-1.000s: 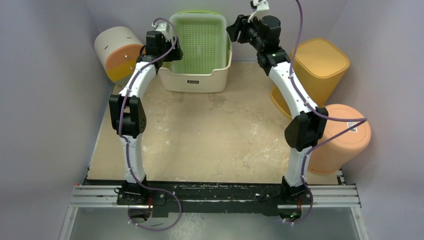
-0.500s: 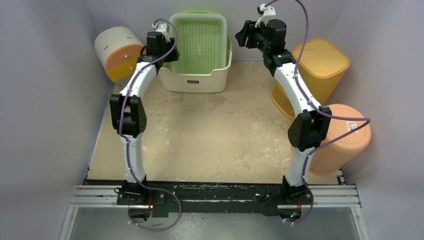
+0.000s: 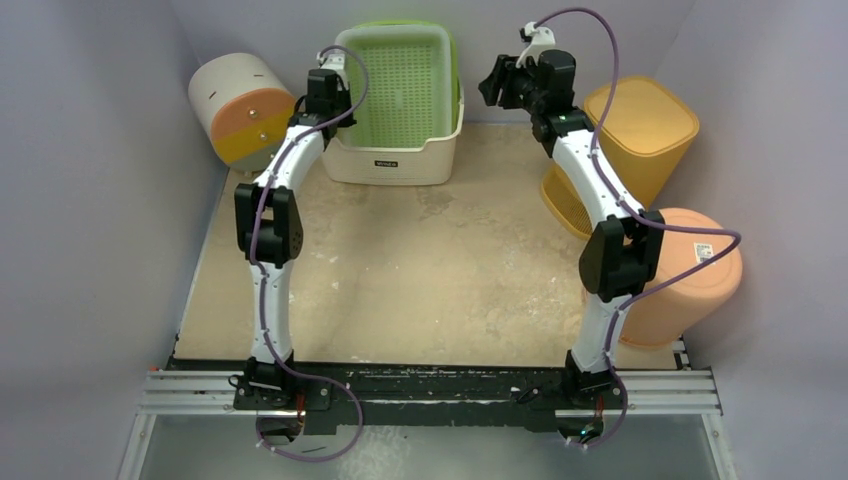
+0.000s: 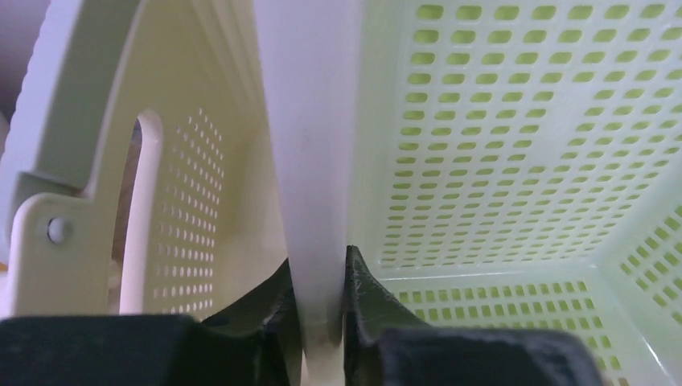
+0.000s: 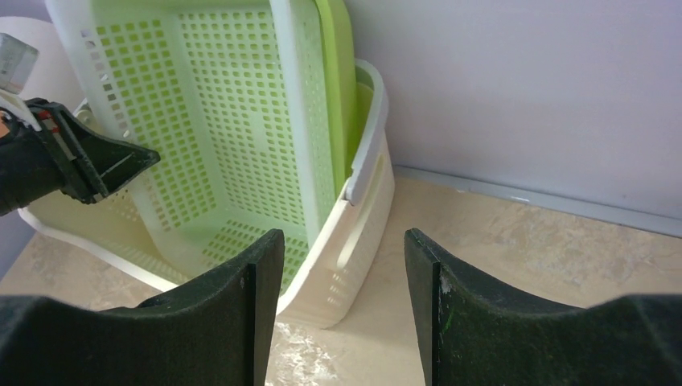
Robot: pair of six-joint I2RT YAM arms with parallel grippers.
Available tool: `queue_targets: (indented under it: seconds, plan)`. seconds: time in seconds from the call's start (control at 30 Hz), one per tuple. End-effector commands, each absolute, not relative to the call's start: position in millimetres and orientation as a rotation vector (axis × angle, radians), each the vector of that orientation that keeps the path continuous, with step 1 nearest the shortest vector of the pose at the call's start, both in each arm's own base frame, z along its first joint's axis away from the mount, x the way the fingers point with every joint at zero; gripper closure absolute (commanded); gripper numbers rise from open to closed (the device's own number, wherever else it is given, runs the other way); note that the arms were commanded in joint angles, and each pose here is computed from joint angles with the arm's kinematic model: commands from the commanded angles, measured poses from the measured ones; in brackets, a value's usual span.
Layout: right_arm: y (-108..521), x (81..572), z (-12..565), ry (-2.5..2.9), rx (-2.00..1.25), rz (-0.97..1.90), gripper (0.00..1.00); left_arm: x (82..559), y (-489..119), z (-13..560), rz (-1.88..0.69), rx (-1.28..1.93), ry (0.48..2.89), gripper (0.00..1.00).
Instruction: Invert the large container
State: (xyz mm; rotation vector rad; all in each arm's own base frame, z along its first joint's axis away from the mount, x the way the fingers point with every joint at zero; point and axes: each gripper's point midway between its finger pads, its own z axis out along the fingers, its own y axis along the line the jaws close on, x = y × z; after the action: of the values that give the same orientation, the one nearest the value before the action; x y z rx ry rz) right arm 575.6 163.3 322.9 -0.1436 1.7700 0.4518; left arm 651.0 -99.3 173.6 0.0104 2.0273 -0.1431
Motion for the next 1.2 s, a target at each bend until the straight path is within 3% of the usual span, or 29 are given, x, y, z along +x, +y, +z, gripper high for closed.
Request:
queue_targets:
  seconds: [0.0,0.2,0.57,0.73,0.97,1.17]
  plan:
    - [153.0,560.5,375.7,1.650,-0.162,0.450,0.41,658.8,-113.1,201.7,-0.160,0.025,1.948,0.99]
    - [150.5,562.0,373.6,1.650,-0.160,0.448,0.41,647.3,-113.9,224.9,-0.185,0.012,1.935,1.00]
    - [153.2,560.5,366.9,1.660,-0.167,0.467,0.41,613.8,-112.1,330.0,-0.366,-0.065,1.715,1.00]
    - [153.0,557.2,359.9,1.676,-0.166,0.472,0.41,618.1,-103.3,356.8,-0.504,-0.160,1.610,1.00]
    - [147.6,553.0,348.5,1.696,-0.169,0.441,0.40,603.2,-103.8,350.9,-0.580,-0.179,1.578,1.00]
    - [147.6,553.0,345.4,1.701,-0.166,0.447,0.40,604.0,-73.2,406.4,-0.648,-0.234,1.379,1.00]
